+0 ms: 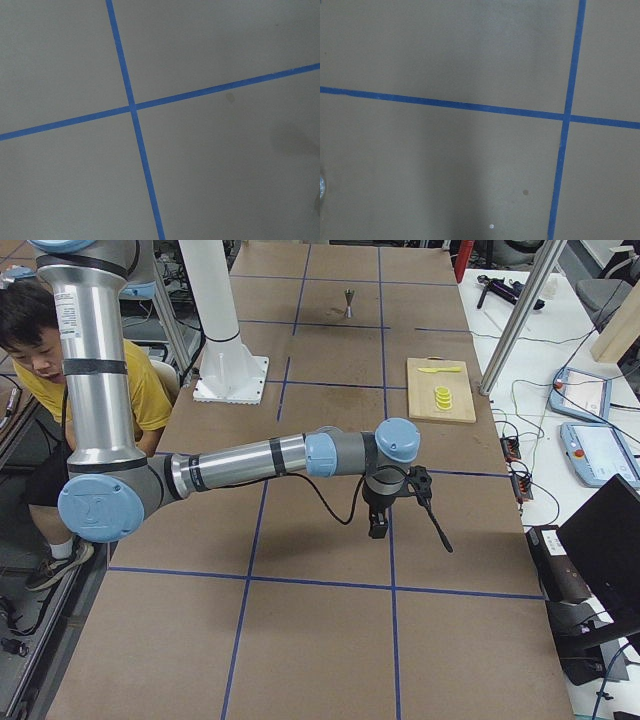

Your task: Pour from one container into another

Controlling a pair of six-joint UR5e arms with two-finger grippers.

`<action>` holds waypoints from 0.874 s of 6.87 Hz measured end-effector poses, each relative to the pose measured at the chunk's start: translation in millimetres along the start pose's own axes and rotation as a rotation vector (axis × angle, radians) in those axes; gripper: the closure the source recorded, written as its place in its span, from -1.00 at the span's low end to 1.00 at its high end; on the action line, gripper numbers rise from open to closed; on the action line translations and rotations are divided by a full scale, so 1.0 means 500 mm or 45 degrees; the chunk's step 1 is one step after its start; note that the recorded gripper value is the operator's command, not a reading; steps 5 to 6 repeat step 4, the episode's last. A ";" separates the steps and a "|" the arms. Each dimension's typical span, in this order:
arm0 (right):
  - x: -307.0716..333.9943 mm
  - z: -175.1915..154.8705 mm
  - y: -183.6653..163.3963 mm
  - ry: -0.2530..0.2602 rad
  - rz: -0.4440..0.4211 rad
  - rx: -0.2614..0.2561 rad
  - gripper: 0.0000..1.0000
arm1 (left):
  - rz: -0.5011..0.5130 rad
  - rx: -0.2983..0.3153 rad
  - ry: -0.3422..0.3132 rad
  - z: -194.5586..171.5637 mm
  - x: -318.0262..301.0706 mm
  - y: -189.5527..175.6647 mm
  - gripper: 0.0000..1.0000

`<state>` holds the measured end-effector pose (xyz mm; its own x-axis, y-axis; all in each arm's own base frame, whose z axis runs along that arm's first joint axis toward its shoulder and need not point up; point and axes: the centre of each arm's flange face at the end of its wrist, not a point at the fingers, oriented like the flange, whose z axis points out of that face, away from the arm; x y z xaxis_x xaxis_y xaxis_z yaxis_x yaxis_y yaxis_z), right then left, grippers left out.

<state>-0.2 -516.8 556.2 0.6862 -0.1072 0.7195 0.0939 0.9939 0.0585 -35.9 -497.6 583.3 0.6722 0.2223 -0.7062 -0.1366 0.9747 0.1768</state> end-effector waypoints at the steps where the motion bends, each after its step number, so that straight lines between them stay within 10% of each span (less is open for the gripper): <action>1: 0.000 0.000 0.000 0.000 0.001 0.000 -1.00 | 0.000 0.001 -0.001 0.000 0.000 -0.004 -1.00; 6: -0.001 0.001 -0.005 -0.001 0.004 -0.002 -1.00 | -0.001 -0.001 -0.002 0.000 0.001 -0.007 -1.00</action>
